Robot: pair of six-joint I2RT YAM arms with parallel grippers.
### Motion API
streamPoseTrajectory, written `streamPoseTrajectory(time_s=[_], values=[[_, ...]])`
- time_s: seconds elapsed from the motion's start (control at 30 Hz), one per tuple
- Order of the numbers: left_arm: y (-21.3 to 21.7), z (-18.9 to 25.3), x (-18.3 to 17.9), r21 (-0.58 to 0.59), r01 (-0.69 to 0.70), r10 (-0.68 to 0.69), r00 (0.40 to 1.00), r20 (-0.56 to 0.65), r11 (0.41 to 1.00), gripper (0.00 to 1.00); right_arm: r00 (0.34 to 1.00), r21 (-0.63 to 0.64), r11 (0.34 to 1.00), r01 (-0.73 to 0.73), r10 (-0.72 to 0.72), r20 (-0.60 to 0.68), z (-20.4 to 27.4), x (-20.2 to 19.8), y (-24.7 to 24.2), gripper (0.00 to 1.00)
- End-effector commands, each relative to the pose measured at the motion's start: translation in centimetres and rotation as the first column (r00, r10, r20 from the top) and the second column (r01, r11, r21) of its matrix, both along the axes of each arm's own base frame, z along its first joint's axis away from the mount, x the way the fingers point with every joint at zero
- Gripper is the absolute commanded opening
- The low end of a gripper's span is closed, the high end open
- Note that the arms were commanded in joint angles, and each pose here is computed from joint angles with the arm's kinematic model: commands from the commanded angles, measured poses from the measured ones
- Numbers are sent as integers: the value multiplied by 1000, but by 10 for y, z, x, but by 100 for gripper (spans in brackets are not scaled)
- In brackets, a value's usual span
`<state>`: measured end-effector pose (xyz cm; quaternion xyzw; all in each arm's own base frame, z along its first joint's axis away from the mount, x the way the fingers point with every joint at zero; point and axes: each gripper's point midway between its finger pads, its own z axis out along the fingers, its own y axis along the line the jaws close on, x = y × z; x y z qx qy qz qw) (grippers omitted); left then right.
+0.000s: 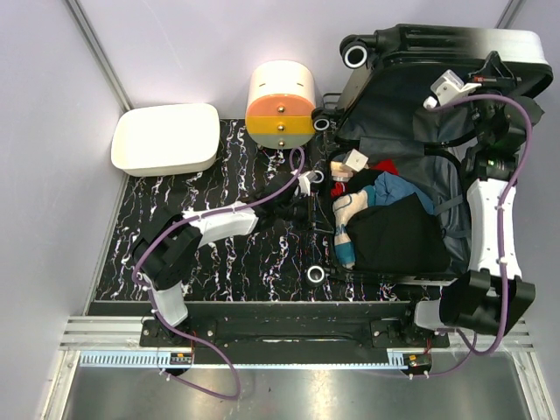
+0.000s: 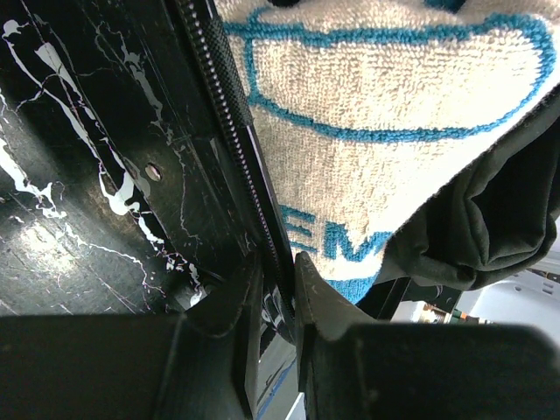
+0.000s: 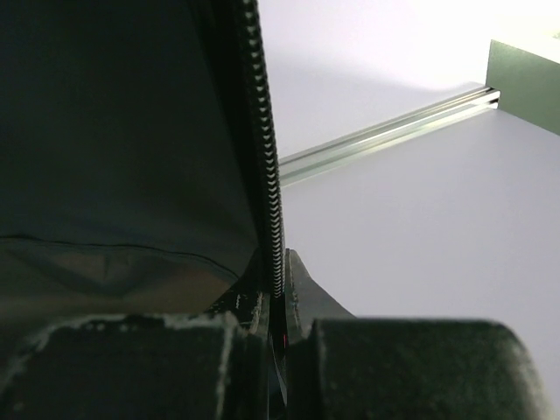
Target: Open, take out, and arrange the luggage
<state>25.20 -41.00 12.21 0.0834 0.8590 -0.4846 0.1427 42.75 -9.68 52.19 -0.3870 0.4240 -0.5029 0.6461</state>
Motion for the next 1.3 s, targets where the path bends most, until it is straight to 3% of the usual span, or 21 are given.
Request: streamPoseTrajectory(time_s=[0.0, 0.2, 0.33, 0.37, 0.4, 0.67, 0.7, 0.73, 0.83, 0.87, 0.97, 1.07, 1.2, 1.27], values=[[-18, 8, 18, -51, -27, 33, 993, 118, 998, 0, 982, 22, 1000, 19, -23, 187, 56, -3, -14, 0], [-24, 12, 37, -21, -25, 28, 984, 176, 999, 0, 973, 9, 1000, 23, -24, 228, 63, 35, -26, 0], [-30, 16, 48, -20, 3, 1, 977, 214, 1000, 0, 969, 16, 1000, 21, -24, 246, 70, 43, -29, 18], [-33, 22, 51, -21, 25, -19, 969, 245, 999, 0, 969, 6, 1000, 21, -22, 247, 69, 45, -29, 13], [-35, 23, 52, -20, 31, -25, 968, 251, 999, 0, 968, 3, 1000, 21, -21, 251, 70, 46, -29, 0], [-59, 23, 64, -21, 81, -72, 958, 278, 996, 0, 958, -2, 996, 88, -84, 275, 81, 58, -45, 2], [-58, 22, 65, -20, 74, -65, 960, 273, 997, 0, 959, -3, 996, 87, -83, 272, 80, 60, -45, 8], [-58, 23, 66, -24, 70, -61, 959, 278, 997, 0, 961, -2, 996, 88, -84, 263, 78, 62, -45, 30], [-51, 25, 69, -27, 56, -46, 959, 280, 998, 5, 965, -3, 997, 81, -78, 251, 70, 65, -44, 70], [-48, 25, 71, -28, 50, -40, 960, 276, 998, 12, 967, -2, 997, 80, -77, 244, 68, 64, -43, 75], [-38, 31, 78, -23, 30, -22, 955, 296, 999, 32, 971, 20, 997, 71, -74, 225, 62, 58, -42, 88], [-29, 44, 84, -18, 16, -9, 940, 342, 1000, 39, 977, 26, 998, 57, -61, 206, 54, 51, -37, 90], [-14, 65, 97, -20, -24, 30, 914, 404, 1000, 66, 988, 65, 998, 21, -30, 149, 39, 41, -30, 95], [-10, 82, 100, -26, -24, 33, 896, 443, 999, 75, 993, 77, 997, 14, -22, 113, 27, 37, -27, 96]])
